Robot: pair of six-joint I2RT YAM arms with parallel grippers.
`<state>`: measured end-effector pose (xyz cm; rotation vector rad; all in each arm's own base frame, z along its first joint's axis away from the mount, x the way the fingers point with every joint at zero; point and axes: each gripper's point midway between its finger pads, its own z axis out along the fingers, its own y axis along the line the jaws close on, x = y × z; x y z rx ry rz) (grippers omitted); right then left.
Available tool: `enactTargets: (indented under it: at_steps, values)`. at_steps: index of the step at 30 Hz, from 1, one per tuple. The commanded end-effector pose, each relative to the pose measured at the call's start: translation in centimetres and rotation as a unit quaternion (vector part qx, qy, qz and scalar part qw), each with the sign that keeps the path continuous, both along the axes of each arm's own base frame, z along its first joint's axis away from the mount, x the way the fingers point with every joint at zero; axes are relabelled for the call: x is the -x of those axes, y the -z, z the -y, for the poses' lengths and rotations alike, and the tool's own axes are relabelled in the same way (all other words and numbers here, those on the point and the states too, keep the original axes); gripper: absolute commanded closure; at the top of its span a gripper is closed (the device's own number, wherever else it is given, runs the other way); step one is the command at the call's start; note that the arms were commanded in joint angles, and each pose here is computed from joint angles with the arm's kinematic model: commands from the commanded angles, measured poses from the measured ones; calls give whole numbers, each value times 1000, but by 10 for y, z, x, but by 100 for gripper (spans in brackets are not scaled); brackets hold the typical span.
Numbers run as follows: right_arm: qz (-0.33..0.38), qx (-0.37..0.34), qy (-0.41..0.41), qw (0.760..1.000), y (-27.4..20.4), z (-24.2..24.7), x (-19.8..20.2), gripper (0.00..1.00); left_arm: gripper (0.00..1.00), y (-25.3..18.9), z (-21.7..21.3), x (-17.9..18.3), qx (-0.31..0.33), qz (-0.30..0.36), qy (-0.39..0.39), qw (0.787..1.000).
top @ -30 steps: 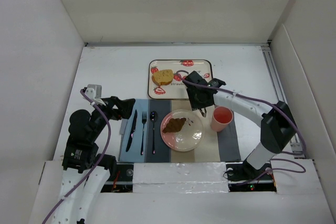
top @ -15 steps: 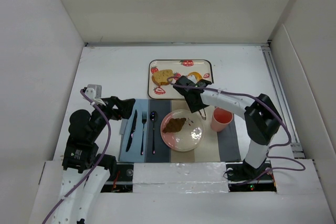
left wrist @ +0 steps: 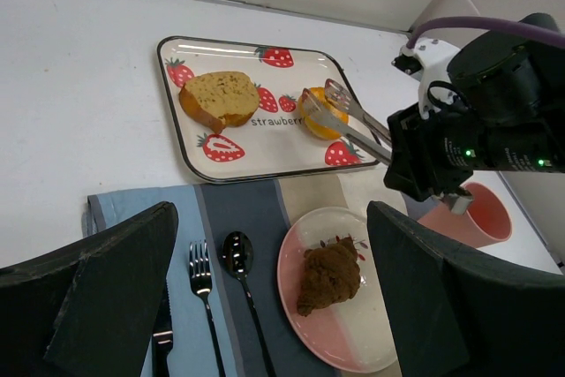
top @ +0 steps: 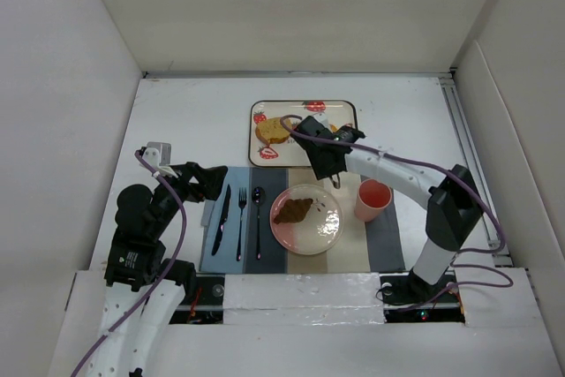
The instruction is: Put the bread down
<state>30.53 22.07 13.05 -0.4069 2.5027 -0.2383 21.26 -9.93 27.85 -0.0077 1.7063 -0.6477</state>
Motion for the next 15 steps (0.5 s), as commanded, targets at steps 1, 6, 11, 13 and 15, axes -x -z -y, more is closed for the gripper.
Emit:
enactTargets:
  at_steps: [1,6,11,13,15]
  values:
    - [0,-1,6,1000,4,-2,-12,53,16,-19,2,1,1,31,7,999]
    - [-10,9,12,1000,18,6,-15,53,17,-18,2,1,0,30,7,1000]
    - [-20,15,13,1000,30,9,-15,53,17,-17,3,0,-1,26,10,1000]
    - [-21,16,15,1000,33,9,-15,58,17,-16,2,0,-2,26,8,1000]
    - [-26,9,8,1000,35,6,-14,66,17,-16,2,-1,-2,25,8,1000]
